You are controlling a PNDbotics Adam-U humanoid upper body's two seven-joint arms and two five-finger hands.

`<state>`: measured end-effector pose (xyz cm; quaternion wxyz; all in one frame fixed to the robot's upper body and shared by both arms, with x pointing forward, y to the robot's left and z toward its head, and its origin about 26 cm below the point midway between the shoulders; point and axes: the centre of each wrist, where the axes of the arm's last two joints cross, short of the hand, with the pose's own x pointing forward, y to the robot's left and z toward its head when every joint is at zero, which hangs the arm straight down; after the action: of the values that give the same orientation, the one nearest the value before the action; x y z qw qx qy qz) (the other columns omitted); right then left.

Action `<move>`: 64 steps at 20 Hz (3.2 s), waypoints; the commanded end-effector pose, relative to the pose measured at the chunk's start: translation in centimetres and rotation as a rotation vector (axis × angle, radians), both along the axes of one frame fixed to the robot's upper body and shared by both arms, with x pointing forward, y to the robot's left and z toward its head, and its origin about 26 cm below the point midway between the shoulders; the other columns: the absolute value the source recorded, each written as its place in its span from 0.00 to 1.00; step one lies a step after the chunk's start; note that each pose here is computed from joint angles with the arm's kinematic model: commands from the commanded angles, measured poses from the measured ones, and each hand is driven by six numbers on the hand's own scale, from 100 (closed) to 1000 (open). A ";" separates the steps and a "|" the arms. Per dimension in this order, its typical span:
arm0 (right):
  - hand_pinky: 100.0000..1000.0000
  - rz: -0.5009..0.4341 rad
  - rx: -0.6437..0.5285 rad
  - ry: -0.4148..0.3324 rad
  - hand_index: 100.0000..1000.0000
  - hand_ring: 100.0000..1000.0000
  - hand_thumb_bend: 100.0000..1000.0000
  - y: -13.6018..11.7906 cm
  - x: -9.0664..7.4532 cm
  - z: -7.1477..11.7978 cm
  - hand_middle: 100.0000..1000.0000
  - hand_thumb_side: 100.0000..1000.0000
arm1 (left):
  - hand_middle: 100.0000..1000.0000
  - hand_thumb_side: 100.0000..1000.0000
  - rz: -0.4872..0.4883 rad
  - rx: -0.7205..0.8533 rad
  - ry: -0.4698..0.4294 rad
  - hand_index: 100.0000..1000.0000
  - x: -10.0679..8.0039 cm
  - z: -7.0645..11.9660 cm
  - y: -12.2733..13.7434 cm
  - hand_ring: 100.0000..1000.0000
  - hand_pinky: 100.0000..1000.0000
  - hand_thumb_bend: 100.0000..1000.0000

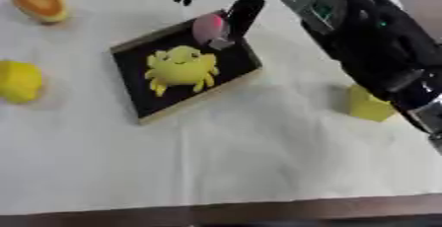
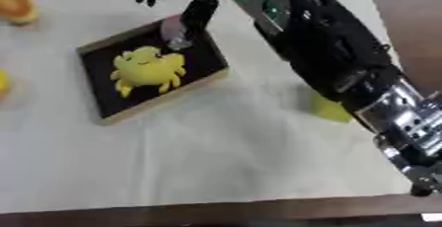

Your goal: Pick up objects on the table and place them in the box.

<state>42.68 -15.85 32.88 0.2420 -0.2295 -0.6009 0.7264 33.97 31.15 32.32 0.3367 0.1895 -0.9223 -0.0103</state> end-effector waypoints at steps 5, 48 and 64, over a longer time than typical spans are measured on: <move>0.83 -0.097 0.074 -0.119 0.91 0.87 0.36 -7.0 -6.8 4.0 0.78 0.37 | 0.88 0.58 0.042 0.024 -0.020 1.00 -0.5 0.8 1.0 0.91 0.82 0.38; 0.84 -0.550 0.093 0.113 0.92 0.90 0.42 -17.6 -13.6 -6.0 0.83 0.35 | 0.88 0.58 0.053 0.029 -0.014 0.99 -0.6 0.6 1.2 0.92 0.82 0.37; 0.83 -0.634 0.047 0.210 0.91 0.90 0.44 -19.5 -11.1 -9.2 0.81 0.30 | 0.87 0.58 0.036 0.019 -0.010 0.99 -0.6 0.4 0.9 0.92 0.82 0.36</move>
<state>31.47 -34.98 22.96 0.5268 -0.3096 -0.4928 0.6195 33.86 31.99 31.55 0.3465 0.2078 -0.9147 -0.0092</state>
